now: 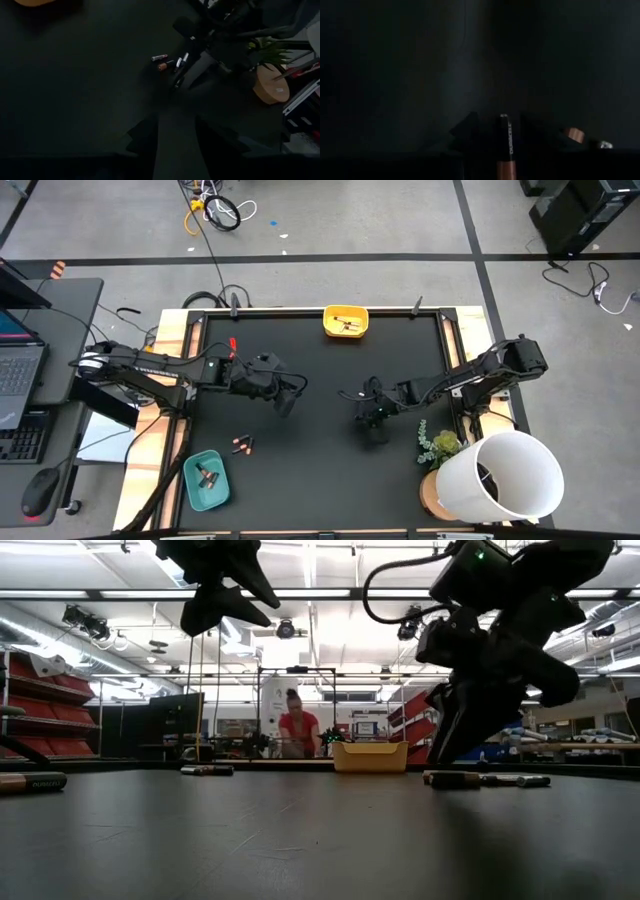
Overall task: Sort batteries
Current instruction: Put the black battery into the green bin
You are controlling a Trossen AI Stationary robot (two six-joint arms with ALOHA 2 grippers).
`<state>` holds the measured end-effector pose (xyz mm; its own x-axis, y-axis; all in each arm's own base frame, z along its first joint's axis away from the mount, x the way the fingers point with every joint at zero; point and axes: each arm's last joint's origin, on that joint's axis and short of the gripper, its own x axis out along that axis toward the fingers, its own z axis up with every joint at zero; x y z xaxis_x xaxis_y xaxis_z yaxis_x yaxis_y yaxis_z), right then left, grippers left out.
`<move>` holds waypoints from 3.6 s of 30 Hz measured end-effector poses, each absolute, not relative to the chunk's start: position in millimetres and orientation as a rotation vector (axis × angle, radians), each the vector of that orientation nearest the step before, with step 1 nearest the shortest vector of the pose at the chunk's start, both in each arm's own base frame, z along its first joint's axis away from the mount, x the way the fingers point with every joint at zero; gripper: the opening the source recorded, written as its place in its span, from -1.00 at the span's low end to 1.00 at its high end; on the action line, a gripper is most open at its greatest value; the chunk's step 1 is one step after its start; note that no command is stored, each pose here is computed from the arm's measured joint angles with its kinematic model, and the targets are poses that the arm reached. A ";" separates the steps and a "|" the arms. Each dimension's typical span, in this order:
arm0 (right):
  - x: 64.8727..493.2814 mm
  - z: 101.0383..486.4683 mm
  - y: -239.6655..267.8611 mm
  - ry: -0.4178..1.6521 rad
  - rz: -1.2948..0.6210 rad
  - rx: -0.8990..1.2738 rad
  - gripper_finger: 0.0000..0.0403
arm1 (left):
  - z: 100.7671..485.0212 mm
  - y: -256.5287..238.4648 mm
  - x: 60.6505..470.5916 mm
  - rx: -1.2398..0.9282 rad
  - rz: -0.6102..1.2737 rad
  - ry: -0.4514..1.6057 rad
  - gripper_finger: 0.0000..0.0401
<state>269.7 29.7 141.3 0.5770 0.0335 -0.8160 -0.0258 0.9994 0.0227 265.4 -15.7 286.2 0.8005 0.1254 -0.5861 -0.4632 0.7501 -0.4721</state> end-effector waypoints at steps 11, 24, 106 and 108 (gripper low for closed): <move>266.5 111.0 28.6 0.958 0.031 0.072 -0.44 | 286.2 -15.5 265.4 -0.645 0.347 0.557 -0.27; 267.2 106.2 29.1 0.999 0.042 0.004 -0.88 | 286.2 -15.3 265.4 -0.644 0.350 0.555 -0.27; 297.5 134.5 18.9 1.007 0.053 0.007 -0.98 | 265.6 -31.6 264.8 -0.736 0.325 0.487 -0.27; 302.1 139.5 19.0 0.985 0.051 -0.002 -0.97 | 265.7 -31.6 264.9 -0.736 0.325 0.486 -0.27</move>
<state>302.1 19.0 139.5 0.5516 0.0424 -0.8330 -0.0442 0.9988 0.0216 264.9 -31.6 265.7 0.8416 0.1129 -0.5282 -0.4448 0.6997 -0.5591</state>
